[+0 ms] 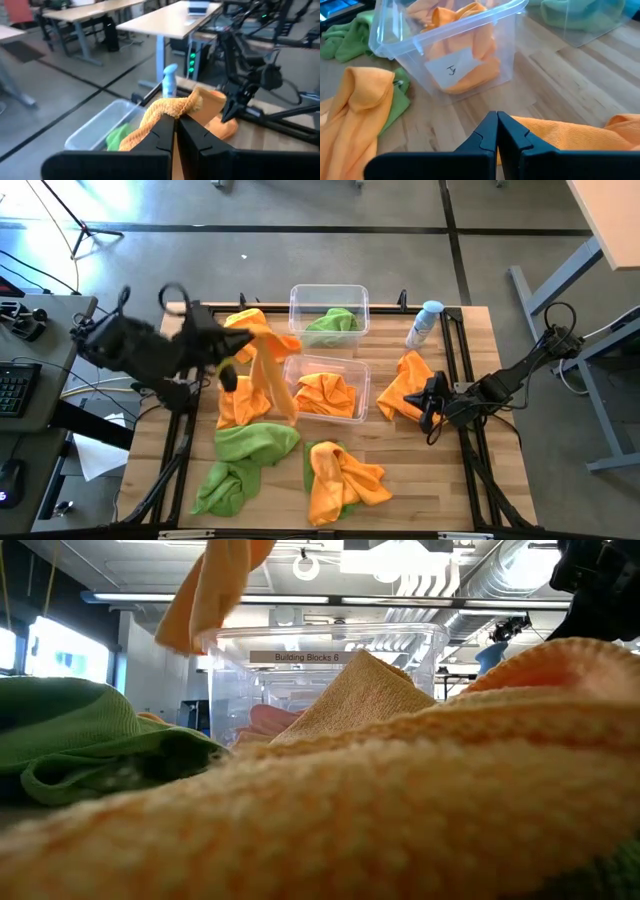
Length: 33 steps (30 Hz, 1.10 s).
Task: Sort microfiber towel by color & place in baskets
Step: Put the orange microfiber towel into the bottom transparent bin
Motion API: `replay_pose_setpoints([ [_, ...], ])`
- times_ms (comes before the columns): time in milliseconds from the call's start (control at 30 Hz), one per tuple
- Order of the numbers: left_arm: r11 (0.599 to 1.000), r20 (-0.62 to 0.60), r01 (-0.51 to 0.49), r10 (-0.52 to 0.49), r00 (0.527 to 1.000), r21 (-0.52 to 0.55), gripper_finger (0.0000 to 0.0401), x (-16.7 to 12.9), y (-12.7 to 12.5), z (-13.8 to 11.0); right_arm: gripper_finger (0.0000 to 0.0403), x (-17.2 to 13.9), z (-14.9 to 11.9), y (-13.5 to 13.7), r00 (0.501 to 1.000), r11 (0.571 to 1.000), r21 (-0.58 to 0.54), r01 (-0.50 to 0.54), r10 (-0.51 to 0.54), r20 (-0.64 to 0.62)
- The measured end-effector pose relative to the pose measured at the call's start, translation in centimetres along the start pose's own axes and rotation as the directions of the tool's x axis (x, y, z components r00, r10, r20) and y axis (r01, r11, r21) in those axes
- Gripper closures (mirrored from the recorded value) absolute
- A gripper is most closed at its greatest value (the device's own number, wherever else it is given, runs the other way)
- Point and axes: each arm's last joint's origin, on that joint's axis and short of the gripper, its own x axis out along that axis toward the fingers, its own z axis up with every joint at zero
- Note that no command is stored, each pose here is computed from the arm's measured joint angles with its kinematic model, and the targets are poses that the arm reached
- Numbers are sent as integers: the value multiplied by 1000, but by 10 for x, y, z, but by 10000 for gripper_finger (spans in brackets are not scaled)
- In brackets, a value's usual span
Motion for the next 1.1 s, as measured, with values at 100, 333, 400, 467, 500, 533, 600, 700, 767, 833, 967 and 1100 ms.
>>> replay_pose_setpoints([
  [100, 999, 25, 54, -54, 998, 5, 401, 16, 7, 12, 402, 0, 0, 0, 1000, 1000, 2, 4, -4, 5],
  [333, 994, 30, 105, -105, 994, 20, 401, 54, 6, 20, 402, 0, 0, 0, 1000, 999, 44, 5, -6, 6],
  [400, 995, 15, 103, -103, 995, 18, 401, 64, 2, 18, 402, 0, 0, 0, 1000, 999, 52, 6, -6, 6],
  [467, 994, 1, 109, -109, 994, -3, 401, 70, -2, 16, 402, 0, 0, 0, 1000, 999, 53, 6, -6, 6],
  [500, 994, 1, 108, -108, 994, -22, 401, 73, -4, 15, 402, 0, 0, 0, 1000, 999, 52, 6, -6, 6],
  [533, 993, 3, 109, -109, 994, -35, 401, 75, -6, 15, 402, 0, 0, 0, 1000, 999, 52, 6, -6, 5],
  [600, 992, 3, 112, -112, 994, -51, 401, 80, -10, 14, 402, 0, 0, 0, 1000, 999, 50, 6, -7, 5],
  [700, 990, 7, 133, -133, 991, -52, 401, 83, -19, 13, 402, 0, -1, -1, 1000, 999, 44, 12, -12, 0],
  [767, 988, 17, 146, -145, 989, -57, 401, 86, -24, 13, 402, 0, -1, -2, 1000, 999, 35, 19, -19, -7],
  [833, 984, 27, 169, -168, 985, -63, 401, 87, -30, 13, 402, 0, -2, -2, 1000, 999, 29, 24, -24, -11],
  [967, 975, 65, 208, -203, 977, -83, 401, 92, -41, 14, 402, 0, -3, -4, 999, 999, 15, 36, -36, -22],
  [1100, 975, 74, 204, -198, 978, -85, 401, 98, -51, 12, 402, 0, -4, -5, 998, 999, 3, 45, -45, -33],
])
